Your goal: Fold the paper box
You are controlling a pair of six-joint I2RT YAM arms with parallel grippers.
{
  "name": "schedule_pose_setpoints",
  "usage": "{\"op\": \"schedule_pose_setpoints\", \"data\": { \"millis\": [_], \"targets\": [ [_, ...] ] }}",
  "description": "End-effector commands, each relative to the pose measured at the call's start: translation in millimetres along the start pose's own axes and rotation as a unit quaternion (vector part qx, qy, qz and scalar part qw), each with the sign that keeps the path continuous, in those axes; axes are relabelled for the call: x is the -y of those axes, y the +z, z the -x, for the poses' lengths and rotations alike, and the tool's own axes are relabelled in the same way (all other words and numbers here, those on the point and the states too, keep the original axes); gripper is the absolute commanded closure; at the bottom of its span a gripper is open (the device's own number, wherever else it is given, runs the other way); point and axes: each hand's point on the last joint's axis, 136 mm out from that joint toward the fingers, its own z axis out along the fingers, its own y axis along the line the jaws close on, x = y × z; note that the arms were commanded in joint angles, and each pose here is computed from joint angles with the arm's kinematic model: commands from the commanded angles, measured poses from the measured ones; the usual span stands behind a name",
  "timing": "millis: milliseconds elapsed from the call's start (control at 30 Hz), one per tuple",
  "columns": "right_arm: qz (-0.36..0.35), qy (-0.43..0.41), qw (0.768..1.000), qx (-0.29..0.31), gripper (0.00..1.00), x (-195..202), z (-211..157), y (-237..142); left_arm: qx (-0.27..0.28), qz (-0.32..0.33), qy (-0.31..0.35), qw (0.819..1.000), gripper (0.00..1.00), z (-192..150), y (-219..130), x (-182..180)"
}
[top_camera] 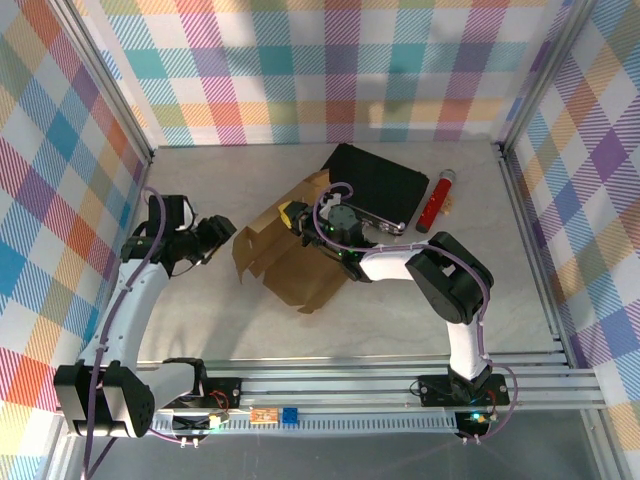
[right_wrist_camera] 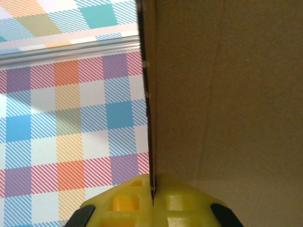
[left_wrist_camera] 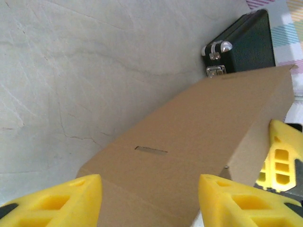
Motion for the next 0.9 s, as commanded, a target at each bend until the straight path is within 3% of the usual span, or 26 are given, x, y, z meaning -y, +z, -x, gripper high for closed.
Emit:
{"op": "schedule_pose_setpoints", "data": {
  "millis": [0, 200, 267, 400, 533, 700, 867],
  "targets": [
    [0.027, -0.018, 0.999, -0.021, 1.0, -8, -5, 0, 0.006, -0.026, 0.086, 0.996, 0.51, -9, -2, 6],
    [0.009, -0.022, 0.998, -0.059, 1.0, -1, -10, 17, 0.038, 0.065, 0.119, 0.99, 0.66, -13, -13, -35],
    [0.006, -0.028, 0.996, -0.08, 1.0, -2, -15, 28, 0.081, 0.109, 0.112, 0.984, 0.58, -4, -29, -50],
    [0.002, -0.04, 0.995, -0.096, 1.0, -3, -18, 43, 0.132, 0.129, 0.108, 0.977, 0.54, 8, -53, -54],
    [0.007, -0.049, 0.994, -0.1, 1.0, -6, -14, 59, 0.117, 0.109, 0.101, 0.982, 0.54, 7, -45, -49],
    [0.011, -0.07, 0.991, -0.112, 1.0, -4, 0, 80, 0.08, 0.082, 0.095, 0.989, 0.61, 6, -21, -47],
    [0.003, -0.078, 0.99, -0.12, 1.0, 7, 15, 94, 0.083, 0.085, 0.077, 0.99, 0.68, 22, -9, -54]
  ]
}}
